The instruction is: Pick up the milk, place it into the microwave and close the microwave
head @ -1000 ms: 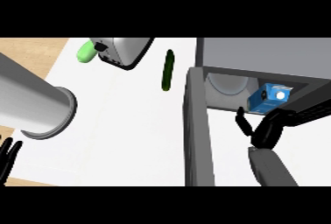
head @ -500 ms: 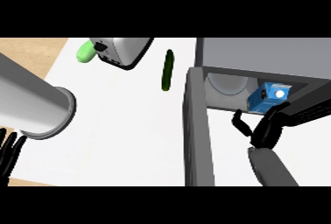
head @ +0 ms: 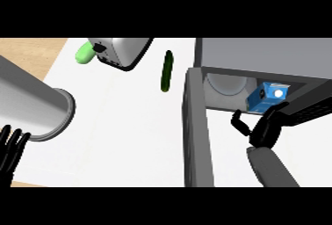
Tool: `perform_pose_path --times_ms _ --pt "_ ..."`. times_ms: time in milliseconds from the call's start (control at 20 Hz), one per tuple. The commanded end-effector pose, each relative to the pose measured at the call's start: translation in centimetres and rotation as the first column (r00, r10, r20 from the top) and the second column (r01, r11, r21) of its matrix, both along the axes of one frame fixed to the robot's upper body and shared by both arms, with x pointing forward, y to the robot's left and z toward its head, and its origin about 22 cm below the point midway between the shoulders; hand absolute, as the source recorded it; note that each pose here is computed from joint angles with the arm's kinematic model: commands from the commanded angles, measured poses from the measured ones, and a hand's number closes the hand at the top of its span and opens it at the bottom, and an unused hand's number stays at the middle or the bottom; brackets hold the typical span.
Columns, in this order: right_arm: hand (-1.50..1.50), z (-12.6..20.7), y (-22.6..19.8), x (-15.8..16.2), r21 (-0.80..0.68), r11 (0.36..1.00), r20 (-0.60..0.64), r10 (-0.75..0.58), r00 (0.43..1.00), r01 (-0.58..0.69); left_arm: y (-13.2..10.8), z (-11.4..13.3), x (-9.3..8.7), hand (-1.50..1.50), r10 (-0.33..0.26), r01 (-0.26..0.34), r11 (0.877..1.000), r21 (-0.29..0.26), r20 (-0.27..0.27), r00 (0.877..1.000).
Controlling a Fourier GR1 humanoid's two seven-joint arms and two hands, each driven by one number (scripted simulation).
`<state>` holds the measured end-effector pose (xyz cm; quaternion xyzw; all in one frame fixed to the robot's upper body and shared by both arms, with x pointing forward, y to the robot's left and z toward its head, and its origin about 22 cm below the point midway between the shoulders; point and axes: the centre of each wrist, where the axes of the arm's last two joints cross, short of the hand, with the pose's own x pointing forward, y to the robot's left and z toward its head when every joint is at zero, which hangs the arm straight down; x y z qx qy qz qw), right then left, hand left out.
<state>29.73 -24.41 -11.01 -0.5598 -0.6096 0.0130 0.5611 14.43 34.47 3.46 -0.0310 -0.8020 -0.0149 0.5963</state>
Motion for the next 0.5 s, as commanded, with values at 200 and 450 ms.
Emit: perform_pose_path --times_ms 200,450 --pt "-1.50 6.0 2.0 6.3 -0.068 0.949 0.070 0.314 0.947 -0.309 -0.1 -0.5 0.2 -1.50 0.005 -0.005 1.000 -0.008 0.011 1.000" --pt "-1.50 6.7 2.5 6.7 -0.026 0.943 0.075 0.334 0.940 -0.333 0.4 0.0 0.0 -1.50 0.009 -0.009 1.000 0.013 0.010 1.000"
